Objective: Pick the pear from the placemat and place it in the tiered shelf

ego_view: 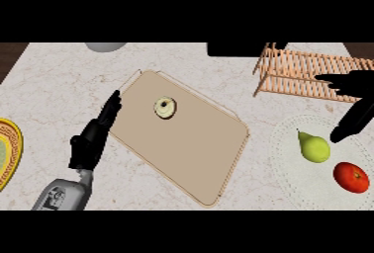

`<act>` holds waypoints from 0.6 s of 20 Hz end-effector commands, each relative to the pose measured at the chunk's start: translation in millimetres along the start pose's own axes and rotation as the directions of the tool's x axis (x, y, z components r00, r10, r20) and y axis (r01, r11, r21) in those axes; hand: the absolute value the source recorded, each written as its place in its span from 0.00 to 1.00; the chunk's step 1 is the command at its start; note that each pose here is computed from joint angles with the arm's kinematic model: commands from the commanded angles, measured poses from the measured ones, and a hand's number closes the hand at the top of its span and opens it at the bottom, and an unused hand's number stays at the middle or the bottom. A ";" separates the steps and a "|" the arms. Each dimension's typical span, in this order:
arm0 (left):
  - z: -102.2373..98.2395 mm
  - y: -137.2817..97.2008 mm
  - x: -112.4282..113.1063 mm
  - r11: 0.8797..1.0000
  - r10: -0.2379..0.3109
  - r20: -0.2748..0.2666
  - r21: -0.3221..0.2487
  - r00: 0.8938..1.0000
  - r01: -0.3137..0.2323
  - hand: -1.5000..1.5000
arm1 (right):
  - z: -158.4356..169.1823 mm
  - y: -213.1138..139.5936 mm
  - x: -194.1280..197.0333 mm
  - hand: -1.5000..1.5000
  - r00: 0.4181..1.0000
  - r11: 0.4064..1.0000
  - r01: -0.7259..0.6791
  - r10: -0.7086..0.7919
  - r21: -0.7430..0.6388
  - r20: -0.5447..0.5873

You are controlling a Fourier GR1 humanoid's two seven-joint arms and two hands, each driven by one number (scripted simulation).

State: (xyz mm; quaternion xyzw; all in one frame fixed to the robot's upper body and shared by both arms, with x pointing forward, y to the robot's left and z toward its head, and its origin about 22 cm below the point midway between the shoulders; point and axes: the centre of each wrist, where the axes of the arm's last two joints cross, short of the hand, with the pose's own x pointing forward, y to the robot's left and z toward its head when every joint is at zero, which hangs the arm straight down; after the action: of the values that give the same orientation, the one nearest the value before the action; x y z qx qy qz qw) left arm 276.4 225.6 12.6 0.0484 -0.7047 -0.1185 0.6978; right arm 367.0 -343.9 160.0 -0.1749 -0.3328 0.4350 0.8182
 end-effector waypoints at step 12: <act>-4.7 6.1 7.3 1.000 -0.003 -0.002 0.012 1.000 0.003 0.50 | -24.0 41.6 -17.1 0.00 0.993 0.997 -0.056 0.061 0.057 -0.103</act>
State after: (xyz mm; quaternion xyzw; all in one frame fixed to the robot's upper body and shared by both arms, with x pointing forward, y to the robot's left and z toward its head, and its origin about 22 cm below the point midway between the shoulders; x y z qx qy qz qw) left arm 282.0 223.9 17.5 0.0496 -0.7054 -0.1159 0.6975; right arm 358.7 -332.7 140.0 -0.1808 -0.3192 0.4674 0.8044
